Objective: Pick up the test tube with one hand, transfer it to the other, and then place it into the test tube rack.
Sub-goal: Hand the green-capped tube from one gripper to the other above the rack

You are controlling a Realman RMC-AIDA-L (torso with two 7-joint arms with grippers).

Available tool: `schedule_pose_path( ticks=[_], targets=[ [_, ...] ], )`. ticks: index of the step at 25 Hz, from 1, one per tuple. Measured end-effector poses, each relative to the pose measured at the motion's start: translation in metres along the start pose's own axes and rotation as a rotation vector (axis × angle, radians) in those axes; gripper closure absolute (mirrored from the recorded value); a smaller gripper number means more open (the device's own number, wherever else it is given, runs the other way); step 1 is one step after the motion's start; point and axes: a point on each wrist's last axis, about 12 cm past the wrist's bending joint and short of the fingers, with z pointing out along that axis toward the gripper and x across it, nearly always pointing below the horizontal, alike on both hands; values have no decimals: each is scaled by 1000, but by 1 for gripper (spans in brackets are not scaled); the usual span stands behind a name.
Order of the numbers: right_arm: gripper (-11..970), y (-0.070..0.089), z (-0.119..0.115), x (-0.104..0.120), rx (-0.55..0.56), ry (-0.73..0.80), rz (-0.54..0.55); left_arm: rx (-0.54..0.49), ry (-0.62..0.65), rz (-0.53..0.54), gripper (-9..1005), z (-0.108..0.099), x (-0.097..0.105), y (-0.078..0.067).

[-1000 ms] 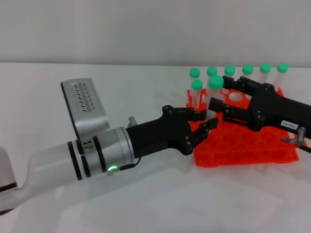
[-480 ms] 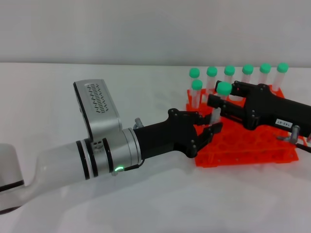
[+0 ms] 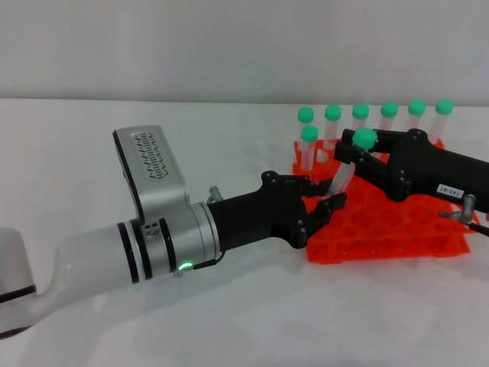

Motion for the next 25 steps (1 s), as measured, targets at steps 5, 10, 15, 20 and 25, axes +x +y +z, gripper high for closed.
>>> schedule_pose_path(
  ticks=[5, 10, 15, 20, 25],
  targets=[
    [743, 2, 1, 0, -16, 4, -1, -5, -1, 13, 753, -2, 2, -1],
    [754, 4, 2, -2, -31, -9, -12, -46, -33, 46, 751, -2, 8, -10],
    [752, 6, 3, -3, -39, -17, -16, -101, -55, 110, 750, -4, 16, -21],
    [748, 7, 5, -4, -42, -32, -13, -173, -66, 114, 709, -10, 22, -23],
    [744, 6, 5, -4, 2, -71, -16, -229, -62, 87, 515, -22, 31, -25]
  ],
)
